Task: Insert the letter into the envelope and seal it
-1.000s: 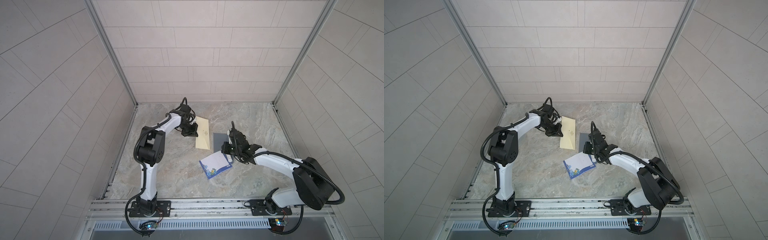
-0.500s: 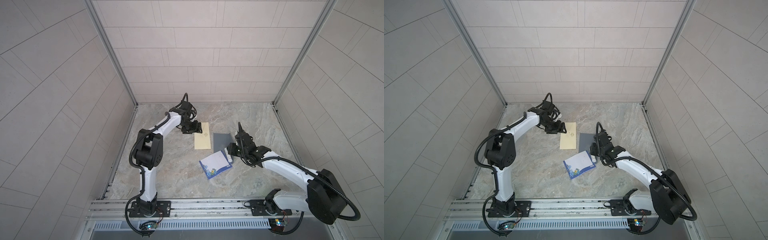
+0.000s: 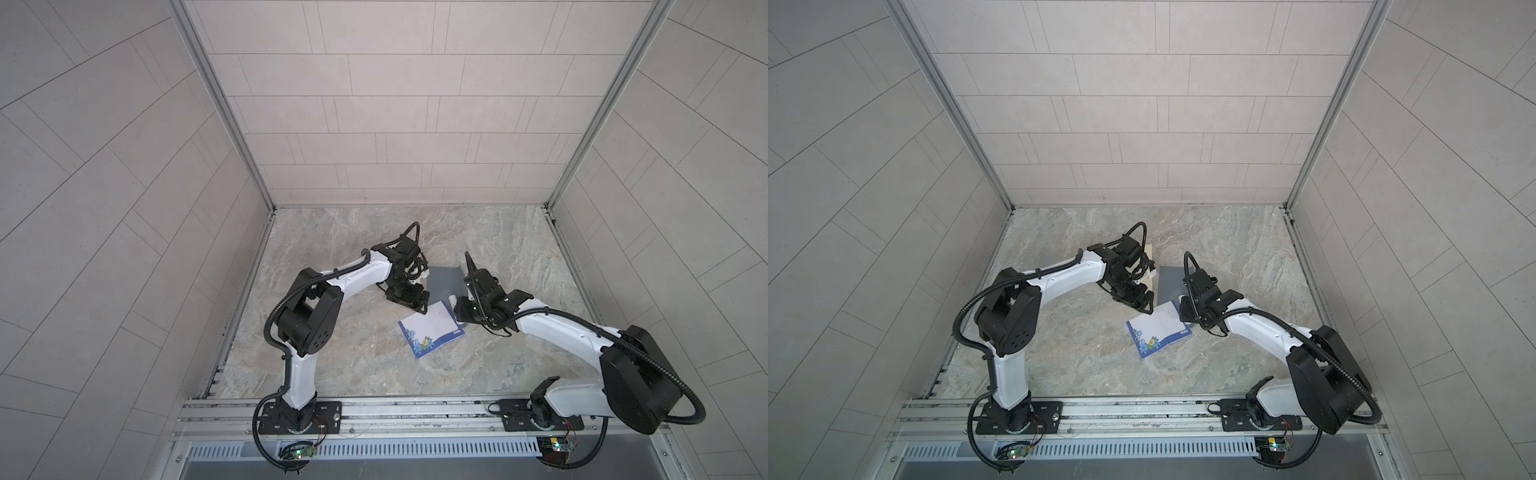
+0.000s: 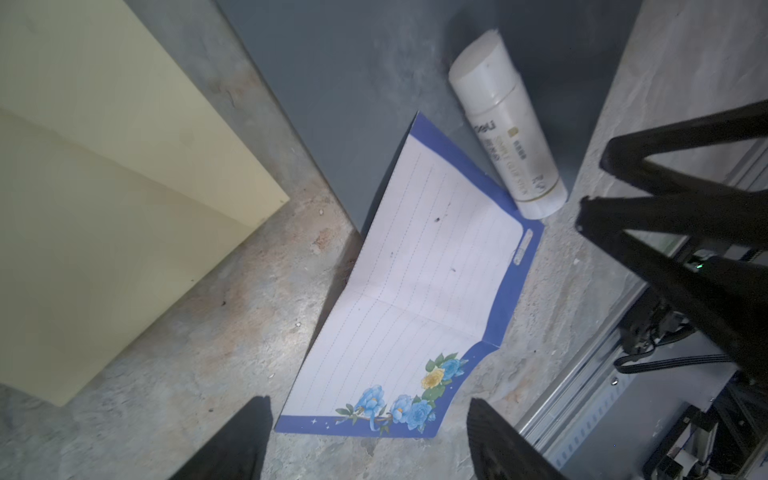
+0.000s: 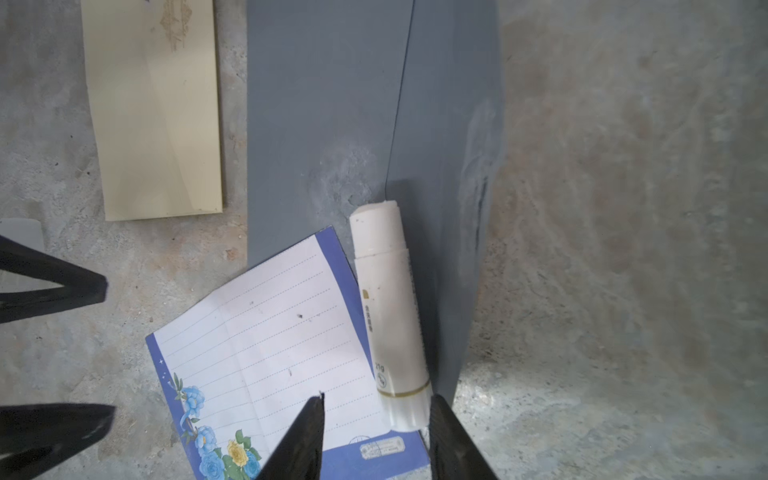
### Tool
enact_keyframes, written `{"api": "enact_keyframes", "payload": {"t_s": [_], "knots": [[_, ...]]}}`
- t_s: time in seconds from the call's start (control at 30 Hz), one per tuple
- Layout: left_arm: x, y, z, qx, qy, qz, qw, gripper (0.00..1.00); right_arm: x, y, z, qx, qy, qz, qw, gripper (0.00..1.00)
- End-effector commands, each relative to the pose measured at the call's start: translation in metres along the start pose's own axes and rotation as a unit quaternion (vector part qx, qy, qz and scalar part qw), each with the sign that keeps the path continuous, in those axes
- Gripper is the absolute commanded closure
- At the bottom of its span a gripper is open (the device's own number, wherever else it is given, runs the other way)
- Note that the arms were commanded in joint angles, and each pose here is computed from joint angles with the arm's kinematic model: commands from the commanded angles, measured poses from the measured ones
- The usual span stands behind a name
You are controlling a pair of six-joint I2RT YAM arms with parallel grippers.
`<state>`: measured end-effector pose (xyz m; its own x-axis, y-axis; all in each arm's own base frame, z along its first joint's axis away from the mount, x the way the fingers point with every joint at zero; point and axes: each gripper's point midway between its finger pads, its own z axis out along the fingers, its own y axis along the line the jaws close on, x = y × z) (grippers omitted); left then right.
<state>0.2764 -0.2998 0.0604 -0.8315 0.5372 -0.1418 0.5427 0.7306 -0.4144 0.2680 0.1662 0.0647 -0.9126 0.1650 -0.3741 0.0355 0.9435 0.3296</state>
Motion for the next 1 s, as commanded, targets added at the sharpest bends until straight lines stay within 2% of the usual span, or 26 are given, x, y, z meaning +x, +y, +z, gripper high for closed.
{"api": "enact_keyframes", "payload": {"t_s": [0.0,0.17,0.43,0.5,0.57,0.67,0.8,0.97], "knots": [[0.008,0.006,0.011,-0.019,0.013,0.041,0.999,0.16,0.023,0.009,-0.007,-0.034,0.038,-0.02,0.998,0.55],[0.017,0.007,0.01,-0.022,0.021,0.051,0.998,0.15,0.056,0.014,-0.006,-0.061,0.094,-0.041,0.993,0.52],[0.058,0.025,0.007,-0.07,0.051,0.02,0.996,0.24,0.054,0.034,0.009,-0.046,0.094,-0.079,0.991,0.49],[0.072,0.031,0.01,-0.083,0.063,0.008,0.995,0.31,0.05,0.034,0.015,-0.031,0.093,-0.083,0.992,0.48],[0.082,0.035,0.012,-0.094,0.074,-0.006,0.993,0.49,0.049,0.034,0.02,-0.017,0.097,-0.09,0.991,0.48],[0.089,0.039,0.018,-0.102,0.084,-0.019,0.991,0.63,0.051,0.032,0.028,-0.001,0.105,-0.1,0.989,0.48],[0.086,0.046,0.027,-0.113,0.088,-0.03,0.989,0.76,0.062,0.045,0.036,-0.029,0.125,-0.111,0.985,0.47],[0.082,0.05,0.041,-0.11,0.095,-0.035,0.989,0.81,0.073,0.073,0.041,-0.102,0.148,-0.121,0.976,0.47]]}}
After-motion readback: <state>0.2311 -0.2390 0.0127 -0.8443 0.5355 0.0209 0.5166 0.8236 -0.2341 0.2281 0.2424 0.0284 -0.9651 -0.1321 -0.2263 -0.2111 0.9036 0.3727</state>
